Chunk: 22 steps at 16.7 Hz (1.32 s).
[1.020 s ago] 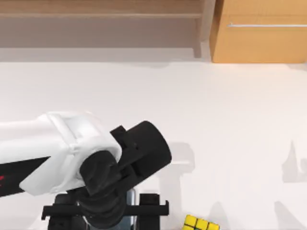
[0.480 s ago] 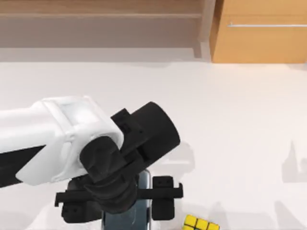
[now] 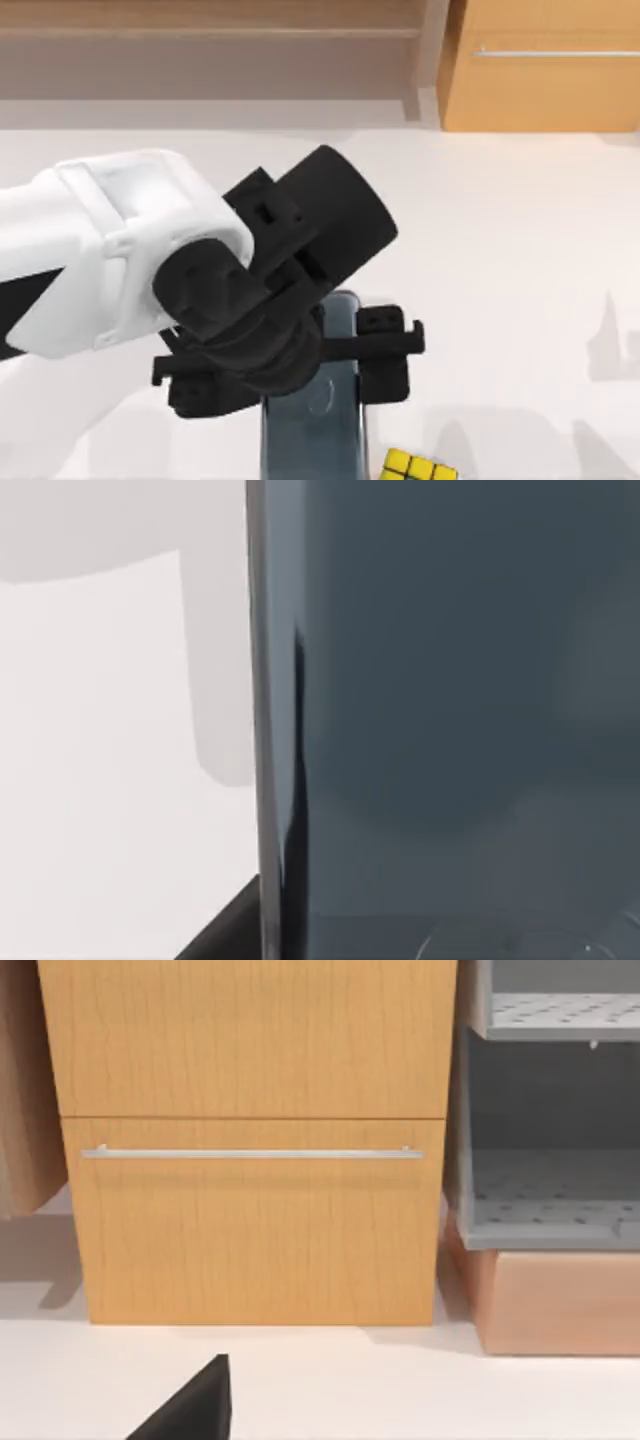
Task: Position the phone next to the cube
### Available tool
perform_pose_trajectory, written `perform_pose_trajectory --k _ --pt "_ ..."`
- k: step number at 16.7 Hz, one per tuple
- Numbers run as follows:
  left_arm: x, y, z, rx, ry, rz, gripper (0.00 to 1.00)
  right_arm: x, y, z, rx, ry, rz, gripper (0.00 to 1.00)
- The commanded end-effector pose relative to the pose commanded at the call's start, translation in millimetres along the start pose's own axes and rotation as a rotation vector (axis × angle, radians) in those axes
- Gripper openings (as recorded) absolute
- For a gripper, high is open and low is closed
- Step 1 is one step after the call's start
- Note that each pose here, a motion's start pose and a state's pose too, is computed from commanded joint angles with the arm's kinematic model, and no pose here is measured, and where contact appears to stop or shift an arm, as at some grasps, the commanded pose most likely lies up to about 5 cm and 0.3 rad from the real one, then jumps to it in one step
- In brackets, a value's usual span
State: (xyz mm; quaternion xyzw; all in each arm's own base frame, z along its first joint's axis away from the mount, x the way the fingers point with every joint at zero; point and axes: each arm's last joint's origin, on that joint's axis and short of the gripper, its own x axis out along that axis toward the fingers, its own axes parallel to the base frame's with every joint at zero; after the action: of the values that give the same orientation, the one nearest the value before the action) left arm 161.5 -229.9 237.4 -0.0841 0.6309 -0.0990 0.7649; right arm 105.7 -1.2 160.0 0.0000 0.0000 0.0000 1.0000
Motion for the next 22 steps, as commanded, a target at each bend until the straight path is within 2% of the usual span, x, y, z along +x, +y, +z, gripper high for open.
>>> perform_pose_trajectory --k 6,12,16,22 --pt "-20 -11 9 -0.001 -0.069 -0.103 0.0 0 0 0 0.0 0.0 0.0 1.0" --pt "-25 -14 11 -0.002 -0.101 -0.155 0.0 0 0 0 0.0 0.0 0.0 1.0" --pt "-18 -11 9 -0.003 -0.096 -0.15 0.0 0 0 0 0.0 0.0 0.0 1.0" --pt "10 0 -1 -0.004 -0.047 -0.075 0.0 0 0 0 0.0 0.0 0.0 1.0"
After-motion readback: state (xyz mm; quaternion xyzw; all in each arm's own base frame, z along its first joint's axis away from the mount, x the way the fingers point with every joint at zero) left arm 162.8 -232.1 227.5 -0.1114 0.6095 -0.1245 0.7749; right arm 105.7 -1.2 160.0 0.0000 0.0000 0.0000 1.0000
